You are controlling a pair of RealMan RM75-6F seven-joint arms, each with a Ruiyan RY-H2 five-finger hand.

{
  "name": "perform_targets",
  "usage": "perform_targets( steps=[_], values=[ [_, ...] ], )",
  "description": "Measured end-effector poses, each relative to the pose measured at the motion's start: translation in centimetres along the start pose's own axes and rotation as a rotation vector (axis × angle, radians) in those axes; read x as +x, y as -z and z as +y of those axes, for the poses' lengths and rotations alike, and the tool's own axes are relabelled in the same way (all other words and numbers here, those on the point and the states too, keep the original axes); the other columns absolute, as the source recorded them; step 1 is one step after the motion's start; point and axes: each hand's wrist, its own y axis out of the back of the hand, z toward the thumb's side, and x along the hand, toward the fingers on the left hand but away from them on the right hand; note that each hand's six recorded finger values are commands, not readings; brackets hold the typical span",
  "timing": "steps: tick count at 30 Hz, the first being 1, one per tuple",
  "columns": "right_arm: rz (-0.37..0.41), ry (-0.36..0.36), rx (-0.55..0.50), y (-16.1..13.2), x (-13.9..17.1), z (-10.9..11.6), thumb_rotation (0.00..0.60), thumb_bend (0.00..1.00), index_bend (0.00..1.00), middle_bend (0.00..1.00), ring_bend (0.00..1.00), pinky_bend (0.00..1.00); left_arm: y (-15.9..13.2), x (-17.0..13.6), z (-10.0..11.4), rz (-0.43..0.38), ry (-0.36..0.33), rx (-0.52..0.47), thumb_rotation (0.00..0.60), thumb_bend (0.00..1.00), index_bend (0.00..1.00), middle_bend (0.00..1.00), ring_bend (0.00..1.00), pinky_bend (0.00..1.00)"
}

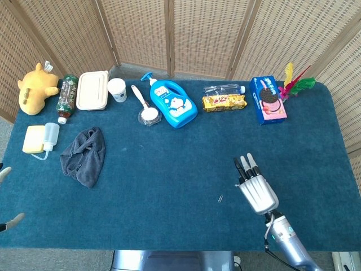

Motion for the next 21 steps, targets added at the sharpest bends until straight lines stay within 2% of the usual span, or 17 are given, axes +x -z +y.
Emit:
perform_targets(
  steps=[13, 21],
  values=[
    [0.053, 0.093, 0.065, 0.9, 2.9, 0.3, 0.600, 0.45, 0.72, 0.07, 0.00, 0.08, -0.3, 0.1, -0.5, 0.000, 0.010, 0.012, 0.600, 0.21, 0.00, 0.00, 0.00, 0.00],
    [0.096, 0.115, 0.081, 1.5, 3.9, -0.8, 0.600, 0.45, 0.71, 0.07, 0.00, 0.09, -0.4, 0.1, -0.7, -0.003, 0.014, 0.016, 0.600, 0.21, 0.00, 0.00, 0.00, 0.00]
  ],
)
